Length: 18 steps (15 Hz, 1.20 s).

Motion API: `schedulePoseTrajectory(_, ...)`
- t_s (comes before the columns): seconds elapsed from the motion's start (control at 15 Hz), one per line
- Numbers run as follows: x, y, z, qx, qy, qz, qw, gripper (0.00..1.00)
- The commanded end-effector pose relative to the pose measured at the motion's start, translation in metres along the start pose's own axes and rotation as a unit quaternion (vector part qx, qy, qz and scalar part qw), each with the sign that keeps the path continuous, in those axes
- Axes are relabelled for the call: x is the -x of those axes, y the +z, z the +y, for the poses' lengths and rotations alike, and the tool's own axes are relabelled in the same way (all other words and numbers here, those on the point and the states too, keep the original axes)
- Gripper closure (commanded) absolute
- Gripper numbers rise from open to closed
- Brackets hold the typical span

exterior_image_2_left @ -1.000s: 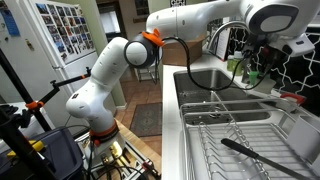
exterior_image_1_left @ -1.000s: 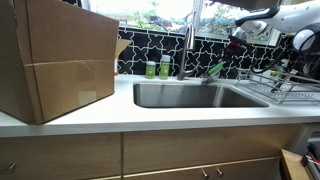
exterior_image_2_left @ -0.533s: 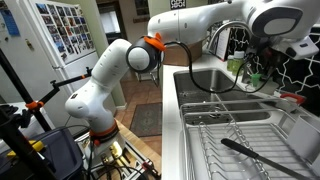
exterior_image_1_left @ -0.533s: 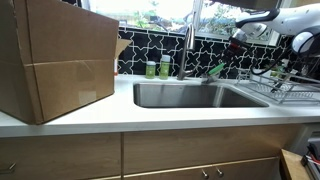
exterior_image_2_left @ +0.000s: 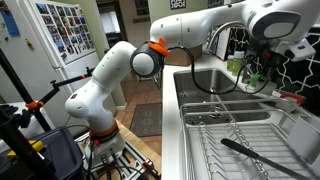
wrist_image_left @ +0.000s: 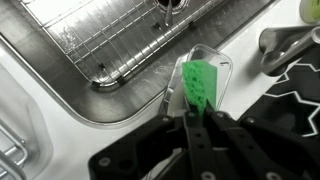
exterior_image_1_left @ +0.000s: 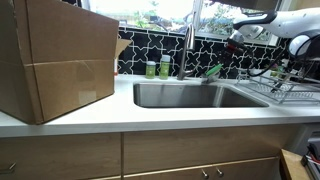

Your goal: Place the two sponges in the sponge holder

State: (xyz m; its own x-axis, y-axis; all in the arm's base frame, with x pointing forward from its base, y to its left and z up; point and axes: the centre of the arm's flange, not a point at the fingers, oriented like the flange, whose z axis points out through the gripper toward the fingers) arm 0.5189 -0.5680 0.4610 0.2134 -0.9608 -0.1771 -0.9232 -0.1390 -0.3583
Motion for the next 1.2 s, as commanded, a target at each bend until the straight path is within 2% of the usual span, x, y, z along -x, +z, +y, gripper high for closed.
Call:
schedulePoseTrajectory(0.0, -0.037, 0.004, -0.021, 0.023, 0.004, 0.003, 0.9997, 0.94)
schedulePoseTrajectory(0.6, -0.045, 0.012, -0.029, 0.012, 0.015, 0.01, 0.9998, 0.94)
schedulePoseTrajectory(1.13, -0.052, 0.022, -0.032, 0.019, 0.023, 0.007, 0.9995, 0.93)
